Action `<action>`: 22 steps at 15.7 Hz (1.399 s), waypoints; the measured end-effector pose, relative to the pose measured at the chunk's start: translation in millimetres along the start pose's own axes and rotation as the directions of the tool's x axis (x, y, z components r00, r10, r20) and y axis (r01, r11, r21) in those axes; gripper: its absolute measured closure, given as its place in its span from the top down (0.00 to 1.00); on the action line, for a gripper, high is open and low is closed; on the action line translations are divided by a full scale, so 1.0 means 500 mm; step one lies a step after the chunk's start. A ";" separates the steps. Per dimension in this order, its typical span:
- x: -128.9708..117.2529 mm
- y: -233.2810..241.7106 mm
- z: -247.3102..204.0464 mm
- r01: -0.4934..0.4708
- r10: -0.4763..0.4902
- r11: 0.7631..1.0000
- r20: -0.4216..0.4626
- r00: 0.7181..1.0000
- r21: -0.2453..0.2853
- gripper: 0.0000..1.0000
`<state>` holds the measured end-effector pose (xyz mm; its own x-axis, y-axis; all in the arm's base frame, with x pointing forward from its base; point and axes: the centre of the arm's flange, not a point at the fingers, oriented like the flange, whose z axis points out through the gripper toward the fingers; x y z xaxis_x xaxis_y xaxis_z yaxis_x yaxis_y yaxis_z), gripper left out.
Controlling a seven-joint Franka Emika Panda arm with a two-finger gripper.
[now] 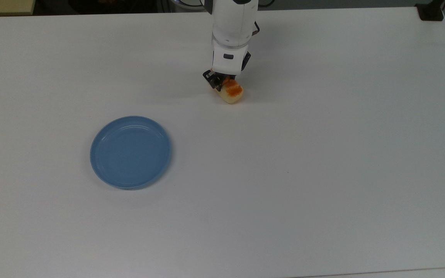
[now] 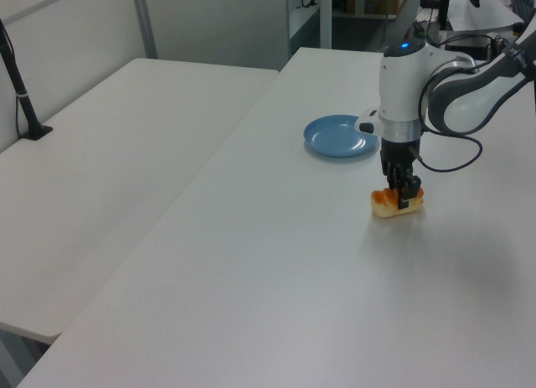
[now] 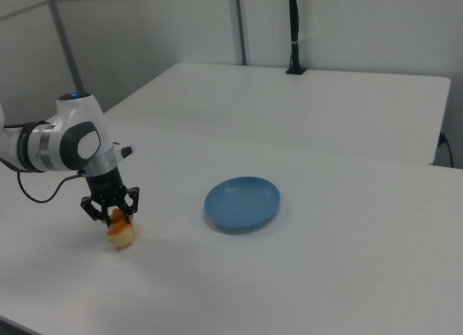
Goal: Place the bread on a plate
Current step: 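Close the gripper on the bread roll and lift it, then carry the bread roll over the blue plate and lower it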
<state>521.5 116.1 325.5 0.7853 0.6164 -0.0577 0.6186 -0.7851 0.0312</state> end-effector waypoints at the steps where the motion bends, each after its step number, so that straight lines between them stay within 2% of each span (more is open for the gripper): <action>1: 0.004 0.005 -0.010 -0.010 0.010 1.000 -0.007 1.000 -0.004 0.46; 5: 0.011 0.069 -0.082 -0.080 0.079 0.997 -0.028 0.996 -0.009 0.45; 11: 0.018 0.232 -0.204 -0.212 0.210 0.977 -0.098 0.973 -0.009 0.42; 17: 0.031 0.419 -0.185 -0.366 0.363 0.931 -0.137 0.922 0.002 0.40; 22: 0.006 0.508 -0.153 -0.444 0.439 0.896 -0.130 0.889 -0.010 0.37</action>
<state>683.0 -76.7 409.7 0.9730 0.2115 0.0924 0.2062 -0.9764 0.0636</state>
